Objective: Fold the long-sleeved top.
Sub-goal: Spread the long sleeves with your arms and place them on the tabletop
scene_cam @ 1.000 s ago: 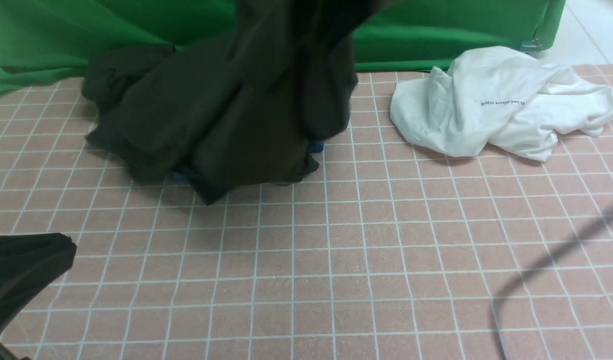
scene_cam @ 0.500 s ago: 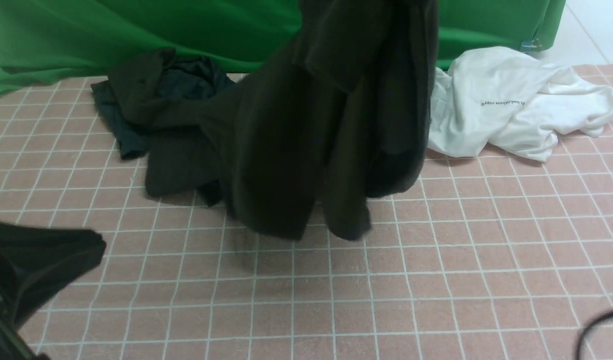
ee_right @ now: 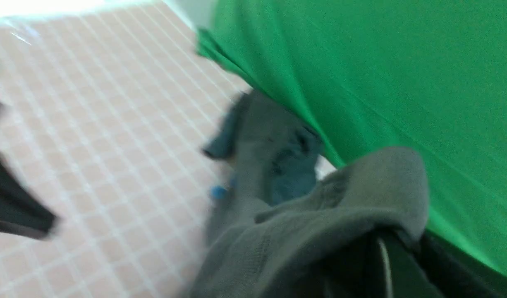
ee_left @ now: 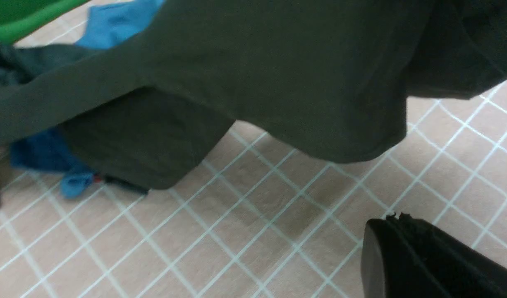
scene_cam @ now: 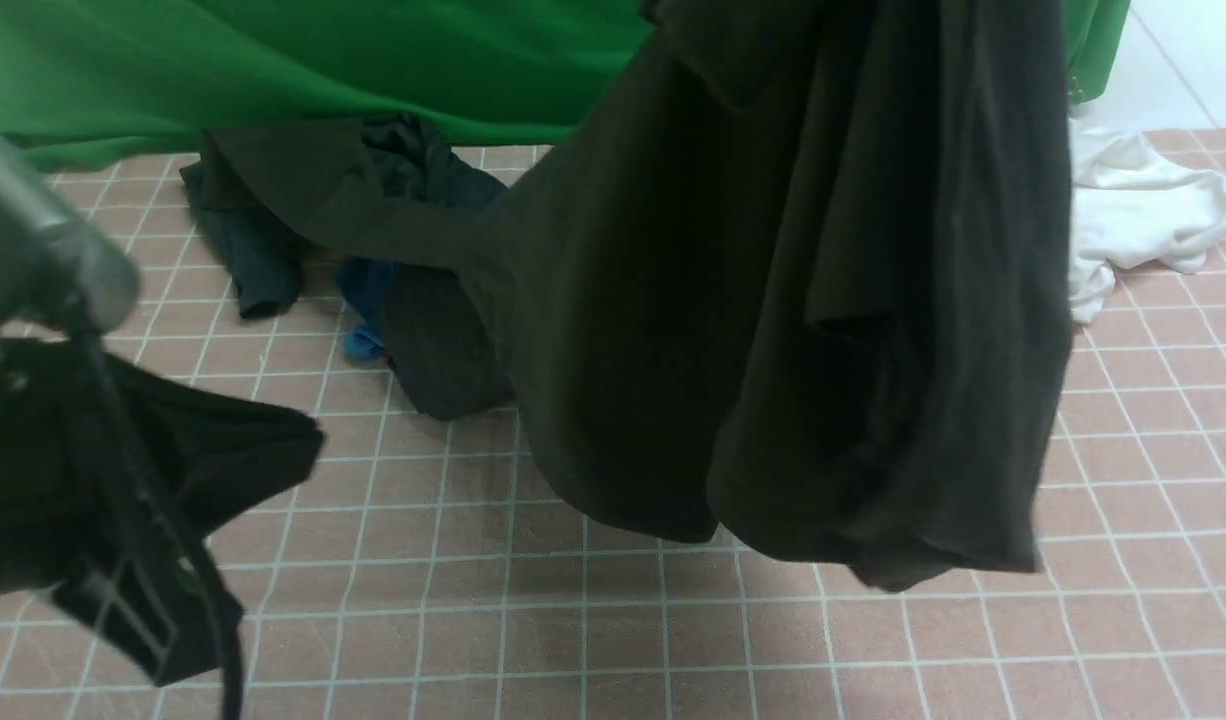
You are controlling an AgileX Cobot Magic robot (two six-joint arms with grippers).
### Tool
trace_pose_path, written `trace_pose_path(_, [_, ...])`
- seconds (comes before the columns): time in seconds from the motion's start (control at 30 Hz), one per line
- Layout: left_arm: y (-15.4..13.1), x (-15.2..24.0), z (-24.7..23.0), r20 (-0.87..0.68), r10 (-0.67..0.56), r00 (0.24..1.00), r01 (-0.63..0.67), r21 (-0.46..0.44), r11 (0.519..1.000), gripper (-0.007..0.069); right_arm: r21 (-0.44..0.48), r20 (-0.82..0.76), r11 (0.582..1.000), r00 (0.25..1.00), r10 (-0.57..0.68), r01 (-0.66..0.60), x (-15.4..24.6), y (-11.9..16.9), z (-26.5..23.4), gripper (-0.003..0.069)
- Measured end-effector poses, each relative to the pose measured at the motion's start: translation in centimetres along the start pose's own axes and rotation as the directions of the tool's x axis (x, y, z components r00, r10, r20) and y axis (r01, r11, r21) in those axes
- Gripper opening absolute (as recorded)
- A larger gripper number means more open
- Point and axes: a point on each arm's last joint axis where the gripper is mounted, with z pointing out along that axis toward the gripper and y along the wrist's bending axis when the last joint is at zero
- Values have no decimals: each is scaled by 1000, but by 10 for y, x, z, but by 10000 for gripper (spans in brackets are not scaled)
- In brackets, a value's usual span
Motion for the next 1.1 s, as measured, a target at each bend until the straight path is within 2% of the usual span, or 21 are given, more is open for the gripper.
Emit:
trace_pose_path(0.1, [0,-3,-1,-1,15,1000,-15,11,1000,21,-73,11,997,1000,-10,11,-3,14,7,55])
trace_pose_path(0.23, [1,-2,-9,-22,43,999,-44,-18,999,21,-139,40,990,999,-13,19,-10,31,42,55])
trace_pose_path(0.37, [-2,4,-26,-21,53,998,-54,-62,997,21,-176,65,984,998,-3,15,-12,46,89,55])
trace_pose_path(0.5, [-6,12,-43,-16,76,997,-77,-92,993,21,-178,36,984,999,1,6,-6,48,120,55])
trace_pose_path(0.6, [-7,16,-50,-17,76,997,-78,-118,990,21,-147,7,989,1000,-2,3,0,38,131,55])
trace_pose_path(0.8, [-7,18,-51,-2,69,998,-69,-134,989,21,-23,-56,999,998,40,-41,15,-2,144,55])
trace_pose_path(0.9, [-9,23,-41,8,44,999,-42,-109,993,21,9,-68,999,997,42,-42,18,-12,139,55])
trace_pose_path(1.1, [-16,40,-10,4,-10,1000,10,10,1000,21,235,-166,972,986,30,10,22,-46,84,55])
